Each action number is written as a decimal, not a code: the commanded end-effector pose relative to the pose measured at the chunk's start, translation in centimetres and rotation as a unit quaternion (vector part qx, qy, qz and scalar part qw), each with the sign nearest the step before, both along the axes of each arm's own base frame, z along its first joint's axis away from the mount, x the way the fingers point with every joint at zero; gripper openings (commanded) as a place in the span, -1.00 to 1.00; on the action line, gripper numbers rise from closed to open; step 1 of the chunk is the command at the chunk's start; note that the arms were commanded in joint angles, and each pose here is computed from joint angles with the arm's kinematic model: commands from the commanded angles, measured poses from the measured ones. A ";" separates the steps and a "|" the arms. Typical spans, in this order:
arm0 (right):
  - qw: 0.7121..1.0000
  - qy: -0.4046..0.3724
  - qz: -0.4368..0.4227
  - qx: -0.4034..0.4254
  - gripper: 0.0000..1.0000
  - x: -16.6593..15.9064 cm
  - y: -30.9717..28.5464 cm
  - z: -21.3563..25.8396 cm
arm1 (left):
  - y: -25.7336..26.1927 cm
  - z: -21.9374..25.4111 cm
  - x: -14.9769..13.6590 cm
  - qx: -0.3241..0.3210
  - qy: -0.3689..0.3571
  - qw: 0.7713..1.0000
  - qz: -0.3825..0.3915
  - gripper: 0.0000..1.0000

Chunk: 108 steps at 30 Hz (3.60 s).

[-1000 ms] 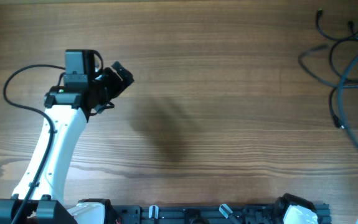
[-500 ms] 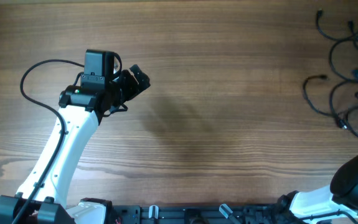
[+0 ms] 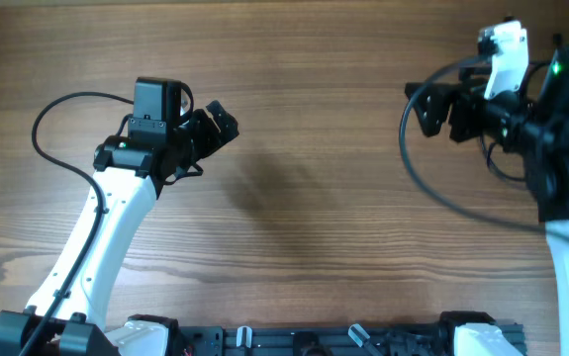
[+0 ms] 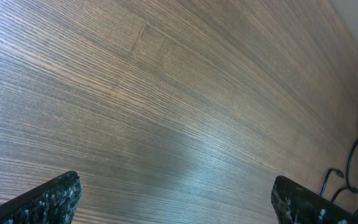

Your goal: Untangle cables

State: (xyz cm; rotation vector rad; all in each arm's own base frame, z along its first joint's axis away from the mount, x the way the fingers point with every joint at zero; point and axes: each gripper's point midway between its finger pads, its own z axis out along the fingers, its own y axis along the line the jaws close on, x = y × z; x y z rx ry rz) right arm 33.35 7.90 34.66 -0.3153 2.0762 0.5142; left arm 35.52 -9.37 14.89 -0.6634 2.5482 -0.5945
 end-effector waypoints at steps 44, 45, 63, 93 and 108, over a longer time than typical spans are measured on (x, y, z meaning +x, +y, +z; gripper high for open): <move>0.918 -0.393 -0.035 -0.034 0.99 -10.7 -0.4 -12.2 | 0.1 0.0 0.0 0.012 -0.005 1.000 -0.006 1.00; 0.928 -0.369 -0.034 -0.037 0.99 -10.5 -0.4 -13.4 | 0.1 0.0 0.0 0.012 -0.005 1.000 -0.006 1.00; 0.951 -0.305 -0.031 -0.046 1.00 -10.1 -0.5 -16.6 | 0.2 -0.1 -0.1 0.014 -0.001 1.000 -0.007 1.00; 0.951 -0.304 -0.031 -0.046 0.99 -10.1 -0.5 -16.7 | 5.3 0.2 -11.0 0.190 -0.476 0.855 -0.078 1.00; 0.951 -0.304 -0.031 -0.046 1.00 -10.1 -0.5 -16.7 | 5.2 1.3 -11.3 0.189 -0.497 0.844 -0.073 1.00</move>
